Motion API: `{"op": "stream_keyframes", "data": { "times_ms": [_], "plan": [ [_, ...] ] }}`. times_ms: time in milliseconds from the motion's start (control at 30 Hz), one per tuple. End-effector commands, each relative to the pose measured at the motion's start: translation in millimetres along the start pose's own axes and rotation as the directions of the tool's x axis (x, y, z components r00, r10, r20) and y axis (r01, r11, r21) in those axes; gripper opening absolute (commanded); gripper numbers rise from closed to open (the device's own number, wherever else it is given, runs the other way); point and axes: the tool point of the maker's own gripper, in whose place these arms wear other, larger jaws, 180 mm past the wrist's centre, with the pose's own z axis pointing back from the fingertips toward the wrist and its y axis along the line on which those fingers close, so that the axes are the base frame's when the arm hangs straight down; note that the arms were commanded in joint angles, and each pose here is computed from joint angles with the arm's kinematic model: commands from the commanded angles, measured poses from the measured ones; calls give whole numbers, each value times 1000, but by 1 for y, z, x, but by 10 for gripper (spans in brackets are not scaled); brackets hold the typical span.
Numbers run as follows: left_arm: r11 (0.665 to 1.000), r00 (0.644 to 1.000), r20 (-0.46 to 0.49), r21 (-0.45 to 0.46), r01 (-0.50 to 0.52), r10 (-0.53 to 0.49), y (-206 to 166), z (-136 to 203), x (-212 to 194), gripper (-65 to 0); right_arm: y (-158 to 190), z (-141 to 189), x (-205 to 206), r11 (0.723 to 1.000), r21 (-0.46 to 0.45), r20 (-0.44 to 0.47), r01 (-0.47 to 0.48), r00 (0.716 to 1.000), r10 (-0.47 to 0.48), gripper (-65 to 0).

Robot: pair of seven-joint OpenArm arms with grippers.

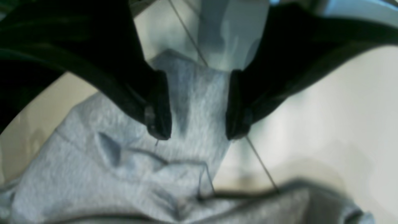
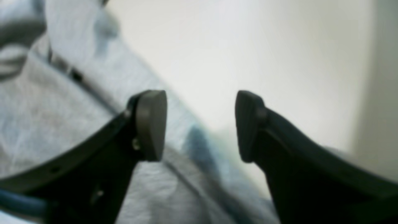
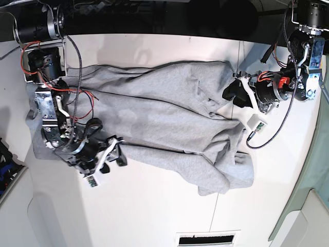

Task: Layout the t-shirt on the table in an organized manner, then fold the t-shirt properly
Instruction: 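Lift the shirt with both grippers and swing it to flatten, then release and regrasp the shirt edges with both grippers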

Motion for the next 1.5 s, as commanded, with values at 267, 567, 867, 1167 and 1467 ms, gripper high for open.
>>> {"op": "stream_keyframes", "data": {
  "times_ms": [267,567,867,1167,1467],
  "plan": [
    [1000,1000,-27,-5,-1,1,-17,-10,-22,-650,17,-25,-15,997,-10,-75,-82,994,81,-602],
    [999,977,-212,-33,-4,-3,-26,3,-90,-650,-30,-5,27,990,-143,65,-6,998,15,-650],
    [976,974,-224,-205,-73,26,-88,27,-133,-650,-98,37,43,954,-281,169,102,984,-55,-650],
    [966,973,-229,-244,-79,22,-113,41,-144,-650,-153,74,36,894,-353,251,275,949,-192,-628],
    [959,997,-47,-280,48,-63,-128,52,-78,-518,-129,70,16,871,-179,205,457,883,-422,-288]
  ]
}}
